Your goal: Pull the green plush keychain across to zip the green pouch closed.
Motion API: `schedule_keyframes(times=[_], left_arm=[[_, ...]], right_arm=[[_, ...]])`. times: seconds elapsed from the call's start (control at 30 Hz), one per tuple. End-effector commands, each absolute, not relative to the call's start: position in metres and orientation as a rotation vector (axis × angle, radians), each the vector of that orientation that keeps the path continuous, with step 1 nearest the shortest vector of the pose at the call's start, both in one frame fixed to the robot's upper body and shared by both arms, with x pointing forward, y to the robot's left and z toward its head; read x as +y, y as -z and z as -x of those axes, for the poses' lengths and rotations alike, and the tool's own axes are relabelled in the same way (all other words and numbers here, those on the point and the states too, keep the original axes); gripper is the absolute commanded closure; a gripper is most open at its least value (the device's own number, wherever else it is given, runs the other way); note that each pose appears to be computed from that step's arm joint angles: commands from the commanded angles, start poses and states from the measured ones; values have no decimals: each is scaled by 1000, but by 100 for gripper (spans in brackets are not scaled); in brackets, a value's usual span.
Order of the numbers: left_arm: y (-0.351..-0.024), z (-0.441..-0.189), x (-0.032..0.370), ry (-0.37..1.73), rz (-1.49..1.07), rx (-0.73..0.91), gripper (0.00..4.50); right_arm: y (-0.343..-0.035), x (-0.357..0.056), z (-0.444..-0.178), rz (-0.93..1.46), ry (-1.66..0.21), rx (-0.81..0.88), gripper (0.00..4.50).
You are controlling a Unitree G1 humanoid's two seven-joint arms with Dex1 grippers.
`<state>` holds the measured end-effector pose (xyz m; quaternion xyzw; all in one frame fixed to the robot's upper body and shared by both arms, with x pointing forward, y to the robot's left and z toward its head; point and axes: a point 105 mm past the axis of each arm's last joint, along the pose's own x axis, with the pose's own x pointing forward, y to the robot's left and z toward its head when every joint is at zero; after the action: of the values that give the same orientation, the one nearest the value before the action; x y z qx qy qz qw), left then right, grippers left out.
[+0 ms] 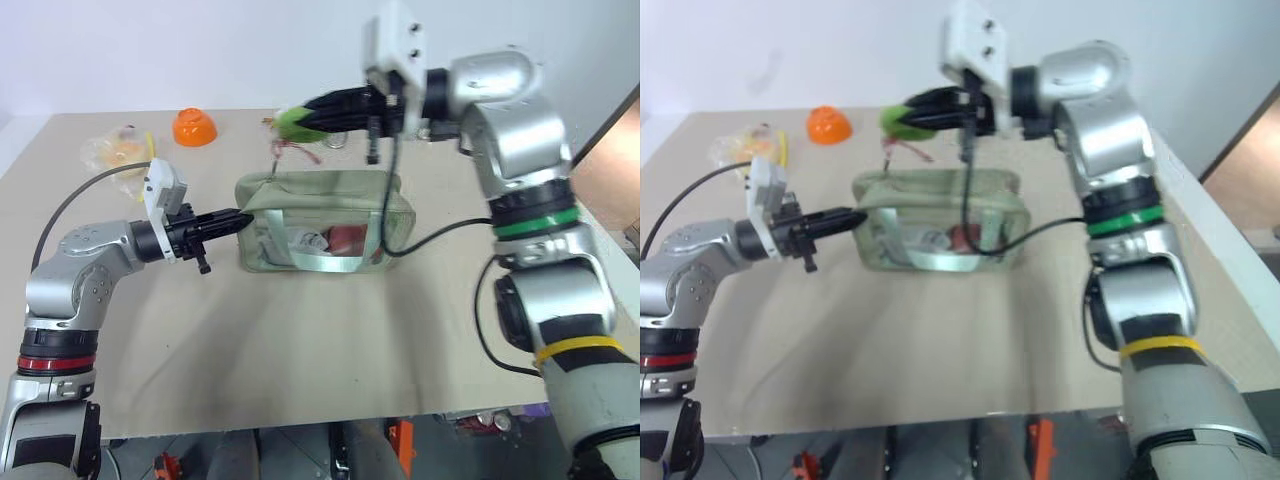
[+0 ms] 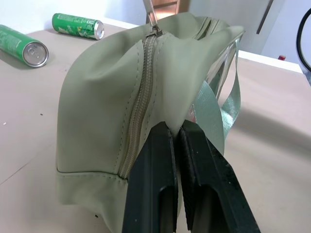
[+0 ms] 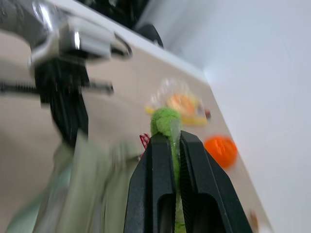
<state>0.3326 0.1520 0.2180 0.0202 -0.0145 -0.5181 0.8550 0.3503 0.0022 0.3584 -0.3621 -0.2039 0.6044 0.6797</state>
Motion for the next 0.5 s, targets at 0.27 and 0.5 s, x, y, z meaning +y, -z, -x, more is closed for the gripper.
schedule_keyframes(times=[0.27, 0.5], left_arm=[[-221, -328, 156, 1073, -50, -49, 450], [-222, -329, 154, 1078, -49, -48, 450]], right_arm=[[-371, -25, -354, 886, -1305, -497, 447], [-370, -62, -359, 947, -1234, -441, 447]])
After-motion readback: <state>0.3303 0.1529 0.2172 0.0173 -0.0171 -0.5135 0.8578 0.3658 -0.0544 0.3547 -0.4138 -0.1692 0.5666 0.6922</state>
